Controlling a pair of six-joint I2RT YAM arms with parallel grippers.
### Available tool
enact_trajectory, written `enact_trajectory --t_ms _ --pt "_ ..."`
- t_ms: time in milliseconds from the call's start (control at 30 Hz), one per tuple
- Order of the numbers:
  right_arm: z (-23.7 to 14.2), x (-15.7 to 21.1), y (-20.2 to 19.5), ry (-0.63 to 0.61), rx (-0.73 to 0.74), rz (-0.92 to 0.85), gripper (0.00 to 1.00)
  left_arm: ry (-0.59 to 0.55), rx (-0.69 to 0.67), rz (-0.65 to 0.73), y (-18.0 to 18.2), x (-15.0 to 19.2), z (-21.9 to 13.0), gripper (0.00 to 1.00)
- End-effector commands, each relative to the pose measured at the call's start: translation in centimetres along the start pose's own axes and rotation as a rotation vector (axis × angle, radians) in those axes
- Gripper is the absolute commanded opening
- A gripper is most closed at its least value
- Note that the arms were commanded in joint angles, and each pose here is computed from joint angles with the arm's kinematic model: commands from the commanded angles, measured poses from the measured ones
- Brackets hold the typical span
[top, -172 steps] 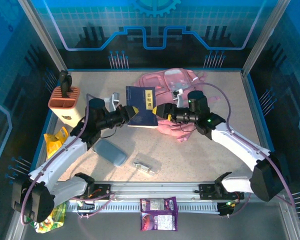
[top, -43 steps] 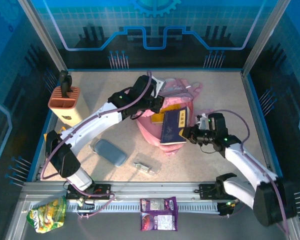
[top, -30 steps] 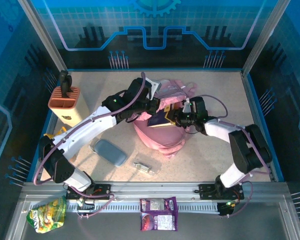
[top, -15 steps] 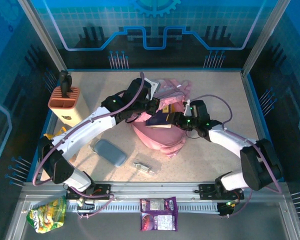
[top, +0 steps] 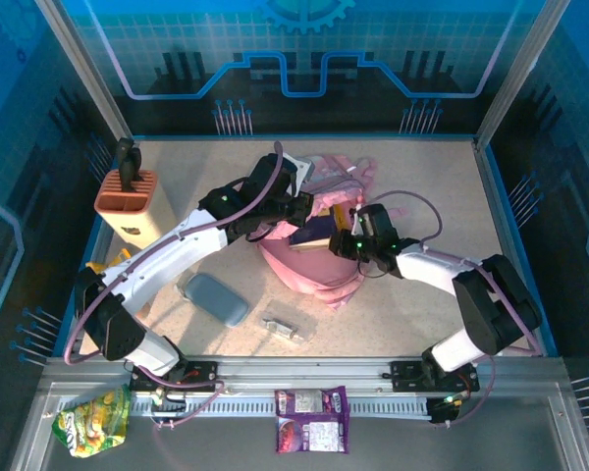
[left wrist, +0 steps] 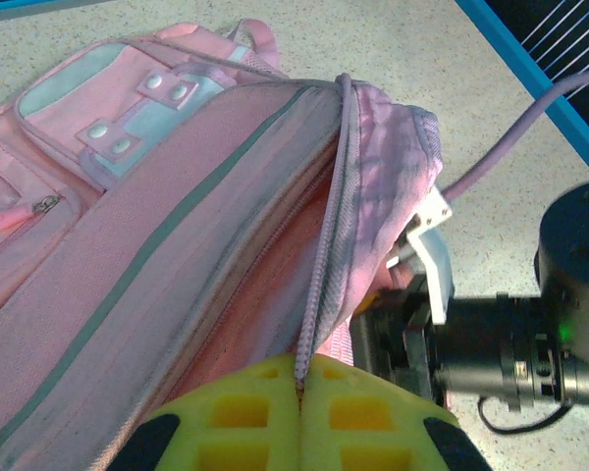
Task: Pack books, pencil case, and school supplies into a backpack
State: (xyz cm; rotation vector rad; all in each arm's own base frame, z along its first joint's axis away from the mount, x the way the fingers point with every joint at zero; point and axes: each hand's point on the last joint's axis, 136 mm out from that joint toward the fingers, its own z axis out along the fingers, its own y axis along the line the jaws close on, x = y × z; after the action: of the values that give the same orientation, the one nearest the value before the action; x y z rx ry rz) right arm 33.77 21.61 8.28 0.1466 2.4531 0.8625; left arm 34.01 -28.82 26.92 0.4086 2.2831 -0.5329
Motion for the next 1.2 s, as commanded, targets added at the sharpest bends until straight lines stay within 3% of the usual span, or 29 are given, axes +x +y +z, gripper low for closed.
enact_trajectory --t_ms 0,233,567,833,967,1167 --pt "-0.7 -3.1 0.3 -0.095 0.004 -0.045 0.14 -0.092 0.033 -0.021 -0.9 -2.4 -3.1 0.0" --pt "-2.7 -0.3 -0.2 -0.047 -0.023 -0.063 0.19 -0.058 0.08 -0.049 -1.5 -1.2 -2.1 0.0" --pt "-9.3 2.8 0.5 -0.047 -0.033 -0.154 0.38 0.095 0.125 -0.136 -1.4 5.1 2.2 0.04" --pt "-11.9 5.0 2.2 0.012 -0.06 -0.197 0.43 0.108 0.169 -0.234 -1.0 8.6 2.0 0.44" --pt "-11.6 6.6 2.9 0.059 -0.072 -0.212 0.44 0.049 0.089 -0.279 1.7 9.6 0.6 0.53" --pt "-10.3 9.5 5.1 0.136 -0.106 -0.258 0.45 0.055 -0.028 -0.445 7.4 11.9 0.2 0.6"
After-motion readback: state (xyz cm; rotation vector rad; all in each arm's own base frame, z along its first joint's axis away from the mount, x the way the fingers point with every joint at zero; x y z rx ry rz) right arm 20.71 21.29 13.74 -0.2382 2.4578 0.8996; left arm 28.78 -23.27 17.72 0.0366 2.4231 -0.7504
